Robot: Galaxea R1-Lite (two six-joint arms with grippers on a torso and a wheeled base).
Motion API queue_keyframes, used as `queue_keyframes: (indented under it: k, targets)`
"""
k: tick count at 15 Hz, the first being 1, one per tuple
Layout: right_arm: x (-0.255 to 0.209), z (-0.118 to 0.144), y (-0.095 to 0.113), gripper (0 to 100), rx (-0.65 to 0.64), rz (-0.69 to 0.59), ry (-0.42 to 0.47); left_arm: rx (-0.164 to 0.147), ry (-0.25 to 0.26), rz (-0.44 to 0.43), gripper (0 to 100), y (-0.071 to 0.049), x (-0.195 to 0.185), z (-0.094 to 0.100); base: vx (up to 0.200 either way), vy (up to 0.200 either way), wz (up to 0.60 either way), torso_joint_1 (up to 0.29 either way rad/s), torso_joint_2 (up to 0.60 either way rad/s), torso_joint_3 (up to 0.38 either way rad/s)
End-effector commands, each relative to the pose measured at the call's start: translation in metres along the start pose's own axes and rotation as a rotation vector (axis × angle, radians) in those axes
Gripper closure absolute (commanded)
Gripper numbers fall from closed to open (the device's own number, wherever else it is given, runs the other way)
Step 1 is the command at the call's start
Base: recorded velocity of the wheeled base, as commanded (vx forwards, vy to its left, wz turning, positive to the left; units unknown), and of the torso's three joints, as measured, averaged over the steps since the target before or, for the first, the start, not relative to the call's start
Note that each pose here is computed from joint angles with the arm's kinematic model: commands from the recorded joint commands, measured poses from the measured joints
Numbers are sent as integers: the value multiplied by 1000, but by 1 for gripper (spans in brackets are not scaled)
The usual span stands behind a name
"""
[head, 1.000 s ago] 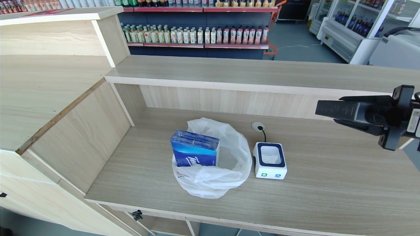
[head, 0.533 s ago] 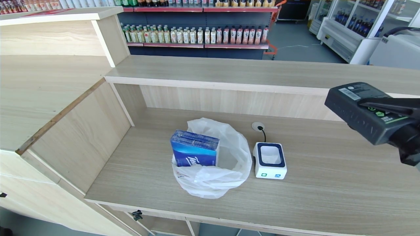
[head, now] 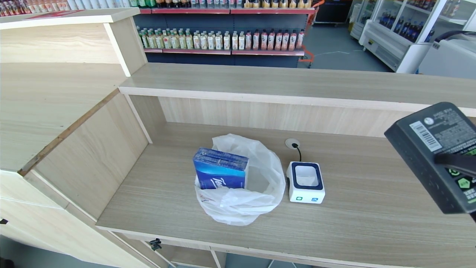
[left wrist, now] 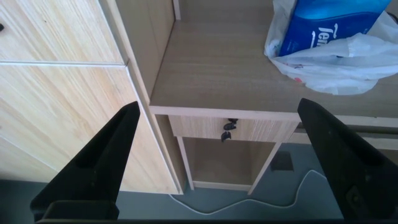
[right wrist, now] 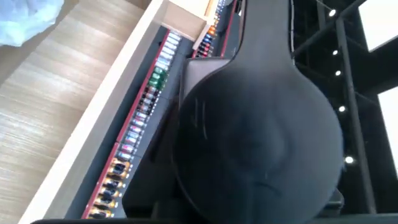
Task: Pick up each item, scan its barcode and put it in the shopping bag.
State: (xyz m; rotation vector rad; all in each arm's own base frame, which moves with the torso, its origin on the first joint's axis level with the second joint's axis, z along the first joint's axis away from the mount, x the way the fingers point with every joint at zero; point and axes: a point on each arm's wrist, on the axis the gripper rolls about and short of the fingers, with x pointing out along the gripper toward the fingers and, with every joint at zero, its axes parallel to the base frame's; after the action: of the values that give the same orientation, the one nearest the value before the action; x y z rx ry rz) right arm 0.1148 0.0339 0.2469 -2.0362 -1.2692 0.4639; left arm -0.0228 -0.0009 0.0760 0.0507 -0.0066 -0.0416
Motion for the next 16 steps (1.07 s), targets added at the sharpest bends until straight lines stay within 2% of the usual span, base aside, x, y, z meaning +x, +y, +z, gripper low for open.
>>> queue_keyframes:
  k: [1,4,8,16]
  targets:
    - [-2,5,-5,100,-33,-23,-9,0,-1,0,0,0,0,0,0,0,0,0,0,0]
    - [11,11,-6,100,-94,-123,-64,0,-1,0,0,0,0,0,0,0,0,0,0,0]
    - [23,10,-13,100,-156,-193,-10,0,-1,0,0,0,0,0,0,0,0,0,0,0]
    - [24,29,-20,100,-169,-290,-31,0,-1,0,0,0,0,0,0,0,0,0,0,0]
